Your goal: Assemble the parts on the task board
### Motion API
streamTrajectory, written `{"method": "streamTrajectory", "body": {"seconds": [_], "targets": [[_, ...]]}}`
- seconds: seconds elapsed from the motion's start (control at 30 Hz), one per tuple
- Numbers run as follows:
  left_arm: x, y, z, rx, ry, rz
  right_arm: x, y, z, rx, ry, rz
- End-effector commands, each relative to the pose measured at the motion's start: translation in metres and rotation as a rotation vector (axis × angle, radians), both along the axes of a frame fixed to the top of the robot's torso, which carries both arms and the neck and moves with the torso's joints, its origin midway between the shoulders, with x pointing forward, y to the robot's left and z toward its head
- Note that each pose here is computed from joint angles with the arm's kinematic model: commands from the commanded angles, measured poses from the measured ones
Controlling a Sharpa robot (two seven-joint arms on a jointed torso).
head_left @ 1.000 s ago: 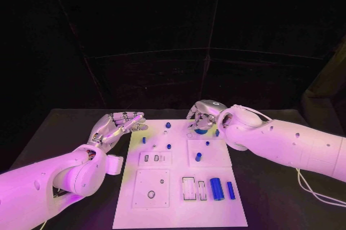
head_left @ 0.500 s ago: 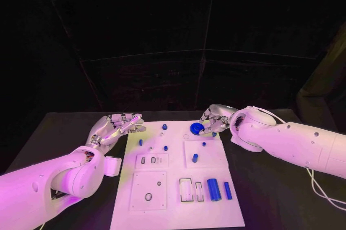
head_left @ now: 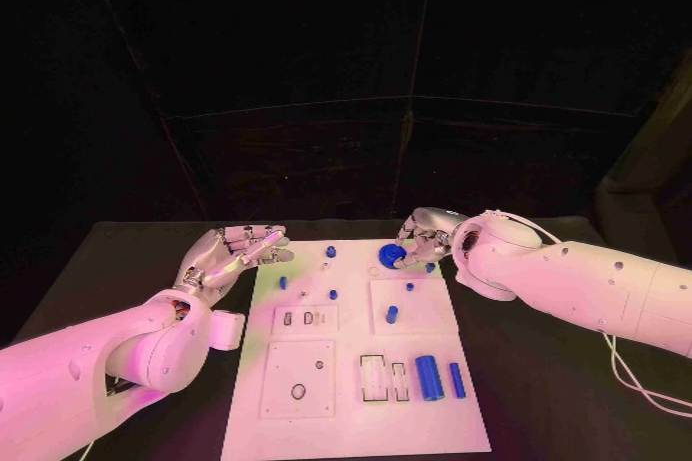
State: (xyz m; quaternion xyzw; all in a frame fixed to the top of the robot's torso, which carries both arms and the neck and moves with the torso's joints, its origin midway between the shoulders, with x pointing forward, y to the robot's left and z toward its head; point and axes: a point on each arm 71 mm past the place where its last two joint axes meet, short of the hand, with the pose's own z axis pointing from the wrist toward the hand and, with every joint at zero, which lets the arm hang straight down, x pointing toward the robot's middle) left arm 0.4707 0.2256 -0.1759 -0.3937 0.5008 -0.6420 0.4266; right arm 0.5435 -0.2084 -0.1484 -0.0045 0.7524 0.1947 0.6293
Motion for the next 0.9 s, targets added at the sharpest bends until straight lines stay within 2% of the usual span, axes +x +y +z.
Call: {"method": "streamTrajectory", "body": {"seconds": [0.03, 0.43, 0.9], "targets": [[-0.0001, -0.002, 0.0013, -0.005, -0.005, -0.021, 0.001, -0.001, 0.001, -0.023, -0.015, -0.013], [0.0005, -0.002, 0.0007, -0.005, -0.001, -0.024, 0.002, 0.006, 0.004, -0.05, -0.061, -0.014], [0.0009, -0.003, -0.0001, -0.004, 0.005, -0.028, 0.005, 0.014, 0.0, -0.095, -0.025, -0.001]]}}
